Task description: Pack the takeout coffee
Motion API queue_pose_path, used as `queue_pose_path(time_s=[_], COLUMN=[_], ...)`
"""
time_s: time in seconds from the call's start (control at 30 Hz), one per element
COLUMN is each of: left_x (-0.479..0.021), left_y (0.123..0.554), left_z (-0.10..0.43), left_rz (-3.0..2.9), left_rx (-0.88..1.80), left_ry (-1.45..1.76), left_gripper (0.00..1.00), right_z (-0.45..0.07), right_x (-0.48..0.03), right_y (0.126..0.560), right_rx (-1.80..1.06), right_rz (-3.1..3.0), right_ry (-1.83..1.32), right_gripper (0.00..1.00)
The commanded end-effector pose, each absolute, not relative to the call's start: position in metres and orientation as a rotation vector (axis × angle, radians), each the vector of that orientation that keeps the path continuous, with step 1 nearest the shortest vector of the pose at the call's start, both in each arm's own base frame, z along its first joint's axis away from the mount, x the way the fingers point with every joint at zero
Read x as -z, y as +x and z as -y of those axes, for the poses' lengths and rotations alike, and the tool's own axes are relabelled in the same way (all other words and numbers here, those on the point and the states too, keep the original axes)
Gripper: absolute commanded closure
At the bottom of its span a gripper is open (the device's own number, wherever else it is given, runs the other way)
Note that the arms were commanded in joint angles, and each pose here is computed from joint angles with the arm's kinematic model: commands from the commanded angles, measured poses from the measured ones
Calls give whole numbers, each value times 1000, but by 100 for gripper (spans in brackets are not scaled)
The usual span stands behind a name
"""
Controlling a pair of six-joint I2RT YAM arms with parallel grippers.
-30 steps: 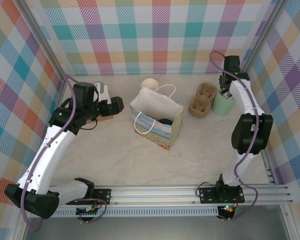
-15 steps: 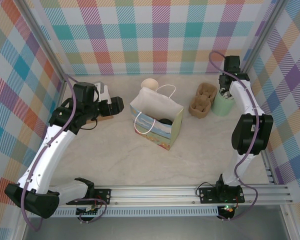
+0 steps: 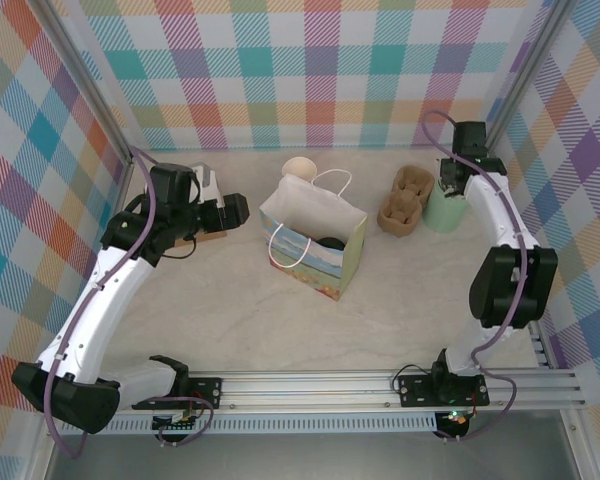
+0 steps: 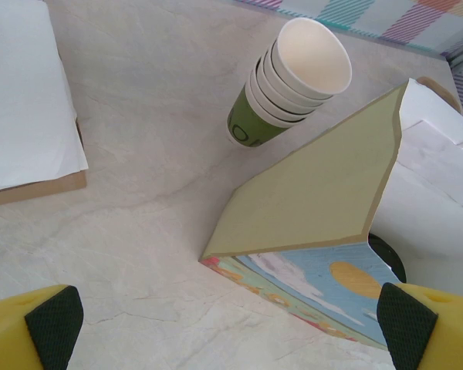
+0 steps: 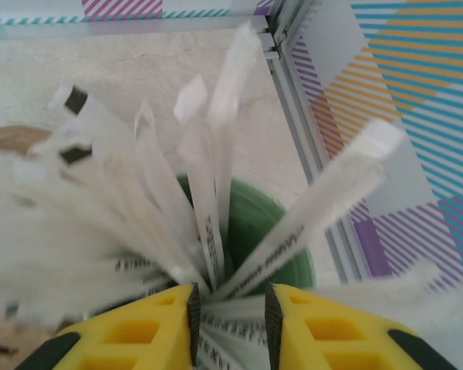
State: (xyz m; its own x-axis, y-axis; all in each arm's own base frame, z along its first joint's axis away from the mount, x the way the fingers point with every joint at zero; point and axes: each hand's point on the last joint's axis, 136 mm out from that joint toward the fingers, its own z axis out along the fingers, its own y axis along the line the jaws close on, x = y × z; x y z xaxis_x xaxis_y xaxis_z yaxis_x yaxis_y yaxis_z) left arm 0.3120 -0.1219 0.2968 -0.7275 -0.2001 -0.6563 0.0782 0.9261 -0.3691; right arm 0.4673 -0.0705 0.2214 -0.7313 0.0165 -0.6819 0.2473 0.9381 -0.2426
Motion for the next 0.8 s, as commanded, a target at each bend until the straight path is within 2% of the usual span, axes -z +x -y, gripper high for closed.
queue_pose_path(time_s=[0.0, 0.4, 0.6, 0.77], left_x=[-308, -306, -304, -302], left_y=[316, 313, 312, 313], left_z=[124, 125, 123, 123], left_rz=[-2308, -2313, -2317, -2320], left_rx=[506, 519, 505, 505], left_ry=[-68, -68, -65, -70], left_gripper=[0, 0, 0, 0], right_z=[59, 65, 65, 65], right_x=[-244, -235, -226, -223], right_y=[456, 427, 434, 433], right_rx=[350, 383, 388, 385], right_rz=[-2301, -2402, -2436, -2445], right_ry=[194, 279, 280, 287], right_gripper=[67, 55, 55, 59])
